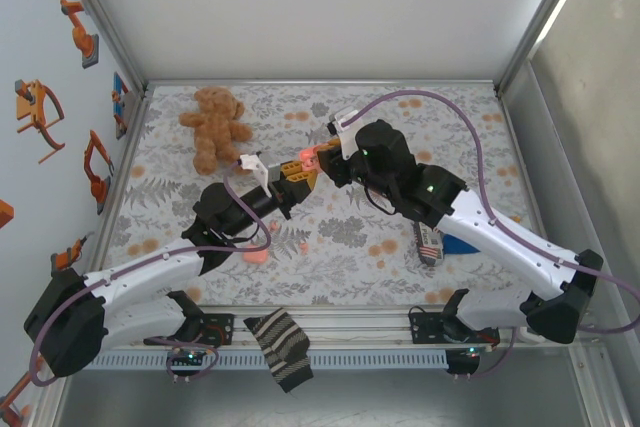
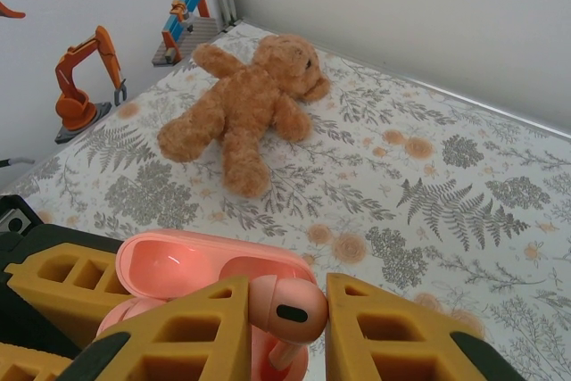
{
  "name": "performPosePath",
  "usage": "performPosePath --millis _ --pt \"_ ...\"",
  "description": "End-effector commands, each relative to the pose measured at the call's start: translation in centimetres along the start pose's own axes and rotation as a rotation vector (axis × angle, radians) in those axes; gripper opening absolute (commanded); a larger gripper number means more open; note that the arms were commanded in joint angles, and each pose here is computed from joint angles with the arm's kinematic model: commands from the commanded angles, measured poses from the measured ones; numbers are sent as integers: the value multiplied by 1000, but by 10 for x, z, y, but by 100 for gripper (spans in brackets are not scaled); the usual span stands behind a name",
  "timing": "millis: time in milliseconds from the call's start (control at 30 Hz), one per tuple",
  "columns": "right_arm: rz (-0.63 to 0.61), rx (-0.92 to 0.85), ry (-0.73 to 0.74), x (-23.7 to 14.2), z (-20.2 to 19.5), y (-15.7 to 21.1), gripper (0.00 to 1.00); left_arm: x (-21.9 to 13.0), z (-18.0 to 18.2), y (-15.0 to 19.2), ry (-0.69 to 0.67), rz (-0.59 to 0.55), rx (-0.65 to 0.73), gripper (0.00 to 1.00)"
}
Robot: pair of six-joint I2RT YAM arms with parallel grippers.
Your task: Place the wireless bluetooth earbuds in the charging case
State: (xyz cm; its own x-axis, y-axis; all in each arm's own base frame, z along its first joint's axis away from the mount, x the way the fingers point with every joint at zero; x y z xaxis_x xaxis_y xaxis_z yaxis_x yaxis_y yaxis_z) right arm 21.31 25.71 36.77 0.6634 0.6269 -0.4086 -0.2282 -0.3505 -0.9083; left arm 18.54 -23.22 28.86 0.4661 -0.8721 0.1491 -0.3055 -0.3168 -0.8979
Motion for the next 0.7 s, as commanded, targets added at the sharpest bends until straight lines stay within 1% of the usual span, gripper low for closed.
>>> performPosePath --millis 0,667 --pt "-15 -6 10 1 1 -2 23 2 -13 -20 62 -70 9 0" --pt "22 -16 -59 0 8 4 25 3 -14 -25 58 -89 26 0"
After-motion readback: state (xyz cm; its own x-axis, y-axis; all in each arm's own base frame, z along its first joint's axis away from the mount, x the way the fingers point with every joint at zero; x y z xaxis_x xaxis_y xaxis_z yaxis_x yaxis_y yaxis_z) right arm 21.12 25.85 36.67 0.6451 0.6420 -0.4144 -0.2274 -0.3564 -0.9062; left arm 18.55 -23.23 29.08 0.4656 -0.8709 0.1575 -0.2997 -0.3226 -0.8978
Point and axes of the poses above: each hand's point on the last joint's axis, 136 mm out from that joint toward the fingers, its own x axis out along the fingers, its own z axis along the line the jaws close on, y = z × x, the point moved 8 cm from there along -x, back along the fingers, and after that the axes turned 12 degrees about -x, right-handed, at the moved point
